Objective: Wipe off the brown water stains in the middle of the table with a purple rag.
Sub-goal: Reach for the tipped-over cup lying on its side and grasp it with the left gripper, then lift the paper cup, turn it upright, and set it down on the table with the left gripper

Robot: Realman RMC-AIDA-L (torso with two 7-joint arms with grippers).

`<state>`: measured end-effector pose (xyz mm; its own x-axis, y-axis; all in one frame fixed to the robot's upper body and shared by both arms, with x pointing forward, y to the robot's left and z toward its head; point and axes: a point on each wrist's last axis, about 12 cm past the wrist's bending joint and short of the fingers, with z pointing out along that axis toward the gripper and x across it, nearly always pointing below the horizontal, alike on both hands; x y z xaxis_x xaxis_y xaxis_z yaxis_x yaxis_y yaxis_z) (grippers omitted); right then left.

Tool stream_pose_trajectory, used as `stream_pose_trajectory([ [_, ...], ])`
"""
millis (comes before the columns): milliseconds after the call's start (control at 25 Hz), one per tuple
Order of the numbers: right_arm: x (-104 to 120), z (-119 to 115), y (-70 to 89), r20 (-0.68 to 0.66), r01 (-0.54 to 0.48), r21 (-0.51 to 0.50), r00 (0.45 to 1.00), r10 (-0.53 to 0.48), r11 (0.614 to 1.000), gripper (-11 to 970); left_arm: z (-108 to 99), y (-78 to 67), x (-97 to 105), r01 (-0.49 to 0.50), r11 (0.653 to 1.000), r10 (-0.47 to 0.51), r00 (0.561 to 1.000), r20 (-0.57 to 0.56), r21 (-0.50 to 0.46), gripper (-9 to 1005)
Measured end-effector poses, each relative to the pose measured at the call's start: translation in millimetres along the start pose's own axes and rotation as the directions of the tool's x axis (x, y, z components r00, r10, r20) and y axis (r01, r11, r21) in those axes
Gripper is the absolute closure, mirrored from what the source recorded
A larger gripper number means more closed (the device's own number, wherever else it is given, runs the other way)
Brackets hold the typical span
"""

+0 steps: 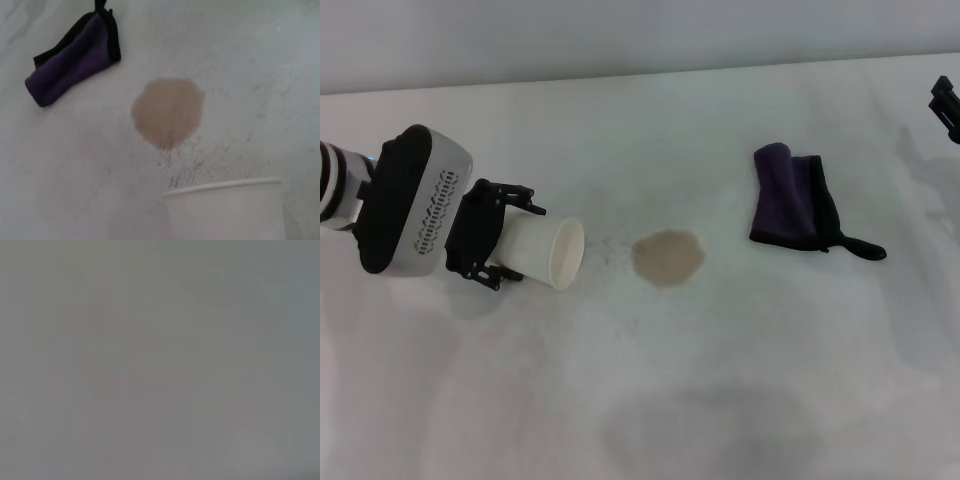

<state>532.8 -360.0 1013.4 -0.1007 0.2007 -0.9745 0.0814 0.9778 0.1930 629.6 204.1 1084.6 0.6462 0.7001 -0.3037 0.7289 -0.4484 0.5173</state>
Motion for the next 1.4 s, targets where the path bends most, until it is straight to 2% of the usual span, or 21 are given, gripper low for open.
stream_pose_trajectory([
  [280,0,-2,-0.7,0.006,0.001,-0.002,1.000,-0.001,1.000,108,1,1.2,0,0.015,1.000,-0.015,1.000,0.004,-0.024,153],
  [400,0,-2,-1.0,0.006,0.000,-0.001,1.000,0.000,1.000,110,1,4.1,-1,0.049,0.996,-0.048,0.999,0.020,-0.075,249],
  [440,0,-2,-1.1,0.006,0.000,-0.001,1.000,0.000,1.000,110,0,5.0,-1,0.067,0.993,-0.064,0.998,0.028,-0.098,249],
  [560,0,-2,-1.2,0.006,0.000,0.000,1.000,0.000,1.000,111,-2,7.2,1,0.135,0.973,-0.126,0.990,0.059,-0.185,249],
  [680,-1,-2,-1.0,0.009,0.000,-0.001,1.000,0.000,1.000,113,-5,6.0,4,0.233,0.927,-0.209,0.972,0.109,-0.293,248],
  [760,-1,0,-0.1,0.012,0.001,-0.004,1.000,-0.001,1.000,114,-6,1.7,6,0.329,0.862,-0.283,0.943,0.172,-0.384,248],
  [800,-2,0,0.5,0.014,0.001,-0.006,1.000,-0.001,1.000,114,-6,-0.6,7,0.356,0.842,-0.303,0.934,0.191,-0.406,248],
  [960,-5,3,1.5,0.023,0.005,-0.012,1.000,-0.005,1.000,116,0,-18.2,1,0.501,0.700,-0.368,0.864,0.344,-0.510,249],
  [1040,-6,5,3.2,0.029,0.006,-0.017,1.000,-0.005,1.000,117,2,-33.5,-1,0.583,0.597,-0.403,0.812,0.422,-0.552,249],
  [1080,-7,6,4.2,0.031,0.006,-0.020,0.999,-0.005,1.000,117,2,-38.4,-2,0.611,0.558,-0.415,0.791,0.449,-0.562,249],
  [1160,-8,8,6.5,0.036,0.006,-0.027,0.999,-0.005,1.000,118,3,-50.6,-4,0.683,0.452,-0.445,0.730,0.519,-0.573,250],
  [1200,-9,9,7.5,0.038,0.006,-0.030,0.999,-0.005,1.000,118,4,-58.1,-6,0.727,0.379,-0.459,0.685,0.565,-0.573,250],
  [1280,-11,11,10.1,0.046,0.007,-0.039,0.999,-0.005,0.999,119,4,-70.6,-8,0.784,0.262,-0.474,0.613,0.632,-0.563,250],
  [1400,-14,16,15.2,0.057,0.008,-0.056,0.998,-0.004,0.998,121,6,-90.5,-14,0.856,0.050,-0.483,0.471,0.738,-0.514,251],
])
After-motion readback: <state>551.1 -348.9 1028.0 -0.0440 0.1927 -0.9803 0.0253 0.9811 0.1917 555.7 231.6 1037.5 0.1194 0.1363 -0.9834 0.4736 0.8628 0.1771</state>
